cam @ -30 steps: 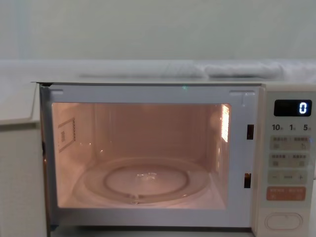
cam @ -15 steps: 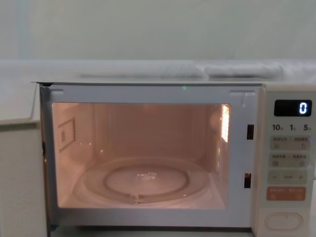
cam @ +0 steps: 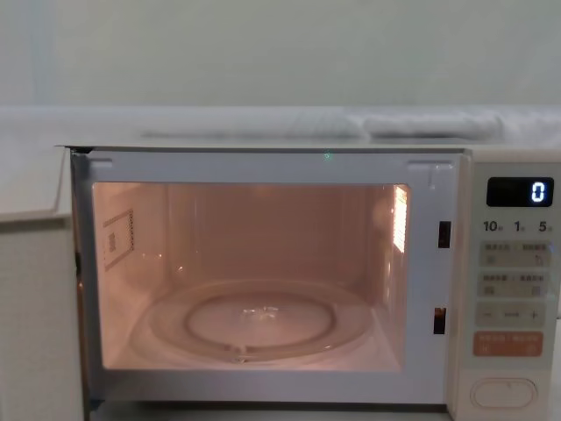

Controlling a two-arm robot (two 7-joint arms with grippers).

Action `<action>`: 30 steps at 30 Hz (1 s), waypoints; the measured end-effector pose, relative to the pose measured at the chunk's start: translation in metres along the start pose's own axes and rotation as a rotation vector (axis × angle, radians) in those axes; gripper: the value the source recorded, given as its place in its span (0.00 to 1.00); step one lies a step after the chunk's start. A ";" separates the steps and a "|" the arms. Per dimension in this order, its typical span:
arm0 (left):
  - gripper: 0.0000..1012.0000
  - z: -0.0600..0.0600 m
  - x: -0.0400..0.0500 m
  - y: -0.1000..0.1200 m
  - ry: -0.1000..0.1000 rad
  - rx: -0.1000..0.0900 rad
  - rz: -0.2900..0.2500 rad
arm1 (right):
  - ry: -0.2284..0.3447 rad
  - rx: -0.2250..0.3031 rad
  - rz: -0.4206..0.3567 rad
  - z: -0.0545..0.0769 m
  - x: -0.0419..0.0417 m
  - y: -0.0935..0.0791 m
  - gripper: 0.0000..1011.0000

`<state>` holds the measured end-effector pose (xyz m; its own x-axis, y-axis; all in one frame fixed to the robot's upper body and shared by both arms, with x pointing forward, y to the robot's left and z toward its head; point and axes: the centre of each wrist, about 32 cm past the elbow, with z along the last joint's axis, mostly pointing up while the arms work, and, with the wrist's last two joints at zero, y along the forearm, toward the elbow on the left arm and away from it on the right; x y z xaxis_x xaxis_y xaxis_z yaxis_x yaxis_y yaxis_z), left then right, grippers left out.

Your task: Press the button to open the microwave door with one hand; close the microwave door with the other hand.

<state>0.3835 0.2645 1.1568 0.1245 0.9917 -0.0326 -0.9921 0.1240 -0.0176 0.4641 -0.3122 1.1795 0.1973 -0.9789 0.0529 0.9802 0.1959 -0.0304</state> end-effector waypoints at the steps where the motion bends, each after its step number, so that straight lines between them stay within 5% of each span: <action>1: 0.99 0.000 0.0000 0.000 0.000 0.000 0.000 | 0.000 0.000 0.000 0.000 0.0000 0.000 0.99; 23: 0.99 0.000 0.0000 0.000 0.000 0.000 0.000 | 0.000 0.000 0.000 0.000 0.0000 0.000 0.99; 30: 0.87 0.000 0.0000 0.000 0.000 0.000 0.000 | 0.000 0.000 0.000 0.000 0.0000 0.000 0.99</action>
<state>0.3835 0.2645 1.1568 0.1245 0.9917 -0.0326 -0.9921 0.1240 -0.0175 0.4641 -0.3121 1.1795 0.1973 -0.9789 0.0528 0.9801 0.1960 -0.0303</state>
